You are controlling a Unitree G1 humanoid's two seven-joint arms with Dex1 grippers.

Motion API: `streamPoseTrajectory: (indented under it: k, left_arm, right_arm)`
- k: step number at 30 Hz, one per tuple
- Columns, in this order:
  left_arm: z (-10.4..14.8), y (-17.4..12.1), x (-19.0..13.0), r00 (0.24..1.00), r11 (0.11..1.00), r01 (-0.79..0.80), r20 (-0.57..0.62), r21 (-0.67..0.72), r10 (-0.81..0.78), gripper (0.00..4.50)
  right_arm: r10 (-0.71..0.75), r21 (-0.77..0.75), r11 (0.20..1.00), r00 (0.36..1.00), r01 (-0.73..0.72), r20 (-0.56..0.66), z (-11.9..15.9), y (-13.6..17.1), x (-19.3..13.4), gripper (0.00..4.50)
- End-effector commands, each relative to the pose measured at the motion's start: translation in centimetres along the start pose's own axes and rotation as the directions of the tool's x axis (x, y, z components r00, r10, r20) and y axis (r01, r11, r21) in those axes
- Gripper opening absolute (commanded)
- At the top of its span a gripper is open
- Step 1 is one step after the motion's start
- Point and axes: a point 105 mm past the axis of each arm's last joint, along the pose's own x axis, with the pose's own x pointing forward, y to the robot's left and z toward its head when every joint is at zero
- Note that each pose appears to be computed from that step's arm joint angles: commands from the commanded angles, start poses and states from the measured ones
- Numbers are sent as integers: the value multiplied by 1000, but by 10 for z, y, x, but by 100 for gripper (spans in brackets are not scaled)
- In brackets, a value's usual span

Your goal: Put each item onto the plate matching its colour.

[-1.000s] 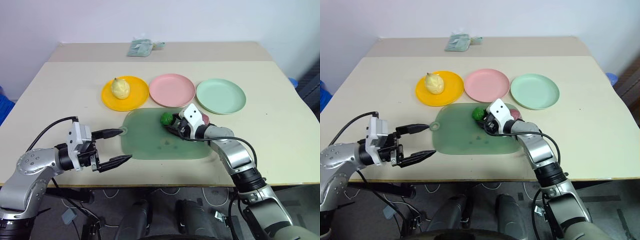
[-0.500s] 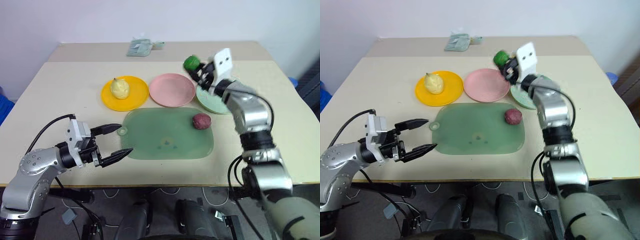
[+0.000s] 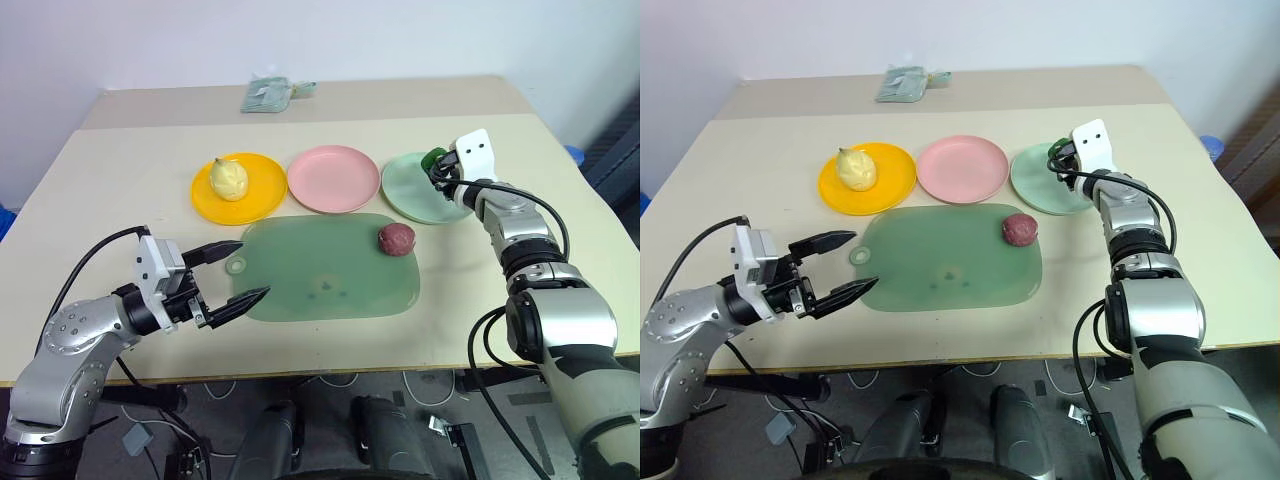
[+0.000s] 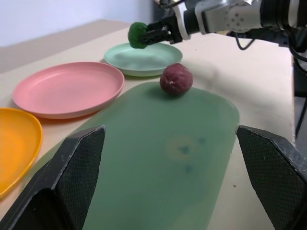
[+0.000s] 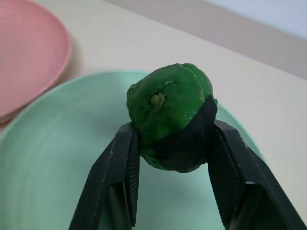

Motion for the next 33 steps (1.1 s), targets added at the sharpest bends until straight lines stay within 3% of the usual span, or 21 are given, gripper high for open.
streamPoseTrajectory:
  k: [1,5,9,13,18,23,33]
  left_arm:
    - [7,2,10,1000,999,-8,14,50,7,450]
    - [8,7,25,999,999,-13,31,51,11,450]
    - [8,10,33,999,998,18,38,52,-20,450]
    - [8,13,36,999,998,31,42,50,-33,450]
    - [8,11,36,997,997,59,36,46,-61,450]
    - [11,7,29,995,995,92,41,32,-94,450]
    - [18,-6,12,979,980,201,40,-2,-200,450]
  right_arm:
    - [26,-8,1000,998,-26,61,17,3,1,245]
    - [22,9,1000,996,-23,82,21,-3,-2,441]
    - [-28,16,1000,994,27,107,24,-15,-8,446]
    - [18,63,998,988,-28,153,32,-16,-18,446]
    - [222,185,952,965,-245,140,28,15,-61,446]
    - [282,233,927,955,-295,87,16,35,-95,446]
    - [352,241,905,935,-350,36,-5,67,-98,446]
